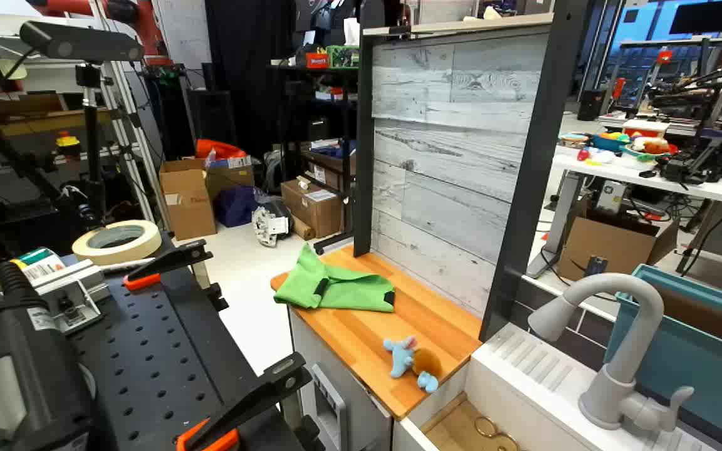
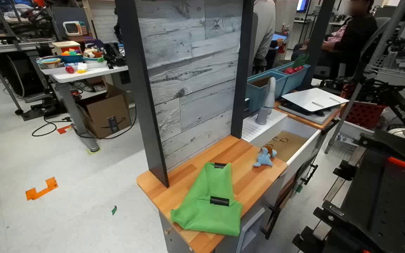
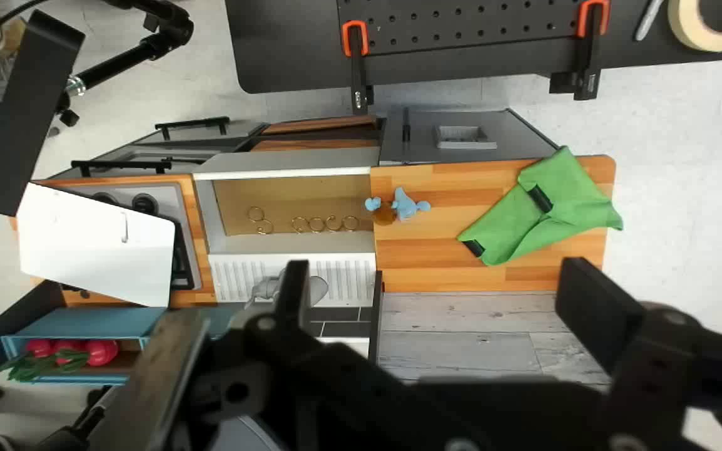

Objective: Slide the green cloth to the right

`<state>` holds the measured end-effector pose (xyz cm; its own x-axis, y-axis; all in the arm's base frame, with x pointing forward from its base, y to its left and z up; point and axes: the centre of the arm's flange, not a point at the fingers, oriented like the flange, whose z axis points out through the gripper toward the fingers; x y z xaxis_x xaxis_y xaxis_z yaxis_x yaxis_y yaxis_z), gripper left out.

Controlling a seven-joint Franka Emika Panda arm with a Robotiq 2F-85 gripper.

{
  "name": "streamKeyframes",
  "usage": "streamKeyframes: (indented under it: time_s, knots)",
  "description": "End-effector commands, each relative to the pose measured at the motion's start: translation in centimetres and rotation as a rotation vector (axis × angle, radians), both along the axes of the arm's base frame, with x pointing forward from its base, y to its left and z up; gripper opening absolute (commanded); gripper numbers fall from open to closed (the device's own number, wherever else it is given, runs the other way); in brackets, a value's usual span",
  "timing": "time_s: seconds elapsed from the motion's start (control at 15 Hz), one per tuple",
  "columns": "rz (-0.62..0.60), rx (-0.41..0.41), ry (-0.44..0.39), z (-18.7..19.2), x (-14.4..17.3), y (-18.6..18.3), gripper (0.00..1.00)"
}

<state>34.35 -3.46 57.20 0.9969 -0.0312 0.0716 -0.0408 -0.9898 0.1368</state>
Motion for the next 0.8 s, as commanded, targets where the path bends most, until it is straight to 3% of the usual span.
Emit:
streamKeyframes:
  time_s: [0.0,0.47,0.73]
  knots:
    - [0.000,0.000,-0.002,0.0,0.0,0.0,1.00]
    - [0.000,0.000,-0.004,0.1,0.0,0.0,1.00]
    - [0.082,-0.013,0.059,-4.9,2.4,2.5,1.00]
